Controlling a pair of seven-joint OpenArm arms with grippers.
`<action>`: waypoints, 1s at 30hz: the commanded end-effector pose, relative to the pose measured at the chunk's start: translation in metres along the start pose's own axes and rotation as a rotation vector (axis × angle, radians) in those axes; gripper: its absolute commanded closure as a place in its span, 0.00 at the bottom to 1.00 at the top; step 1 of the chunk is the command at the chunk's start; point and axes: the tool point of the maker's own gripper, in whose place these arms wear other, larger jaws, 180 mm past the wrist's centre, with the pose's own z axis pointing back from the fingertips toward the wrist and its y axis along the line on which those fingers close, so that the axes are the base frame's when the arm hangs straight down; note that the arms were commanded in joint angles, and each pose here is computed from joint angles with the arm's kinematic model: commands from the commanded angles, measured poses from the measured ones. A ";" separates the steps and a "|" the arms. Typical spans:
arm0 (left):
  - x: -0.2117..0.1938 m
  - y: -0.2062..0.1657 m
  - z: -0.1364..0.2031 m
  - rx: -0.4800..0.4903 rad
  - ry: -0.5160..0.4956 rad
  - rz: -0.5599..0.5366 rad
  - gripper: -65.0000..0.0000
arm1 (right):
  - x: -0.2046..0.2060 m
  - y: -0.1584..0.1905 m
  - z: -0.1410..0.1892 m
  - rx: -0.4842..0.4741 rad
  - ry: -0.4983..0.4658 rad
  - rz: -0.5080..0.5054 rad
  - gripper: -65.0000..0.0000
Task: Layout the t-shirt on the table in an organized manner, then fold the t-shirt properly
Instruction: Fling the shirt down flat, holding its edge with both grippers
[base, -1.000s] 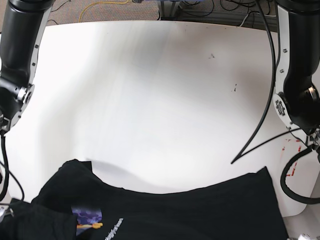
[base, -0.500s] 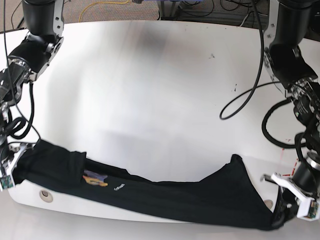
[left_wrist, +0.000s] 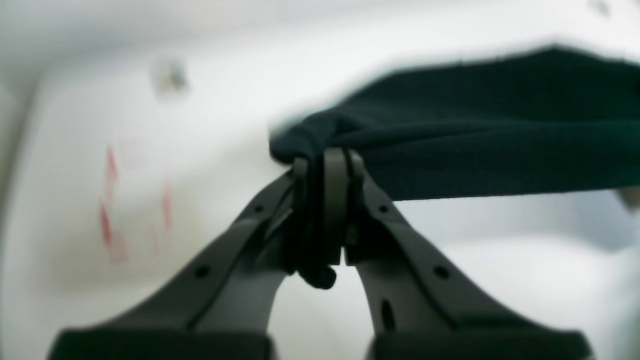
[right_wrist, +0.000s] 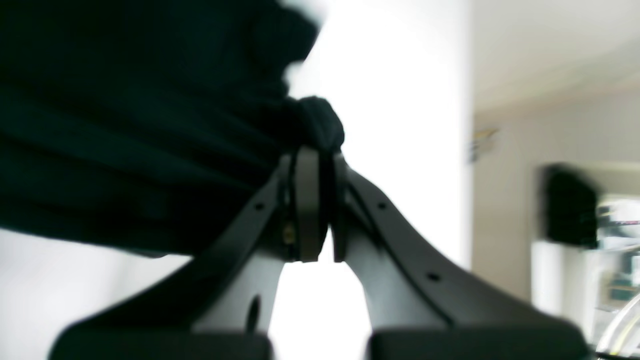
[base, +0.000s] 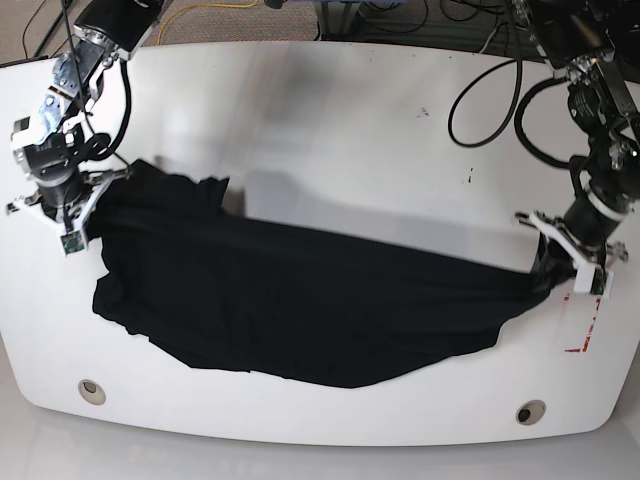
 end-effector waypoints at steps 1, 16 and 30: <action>-0.007 0.001 0.011 0.001 -0.003 0.008 1.00 | -0.008 -0.001 0.005 -0.015 0.006 -0.003 1.00; -0.141 0.002 0.077 0.052 0.342 0.119 1.00 | -0.092 0.062 0.018 0.125 0.146 -0.036 1.00; -0.186 -0.006 0.108 0.052 0.480 0.152 1.00 | -0.130 0.106 0.036 0.212 0.193 -0.095 1.00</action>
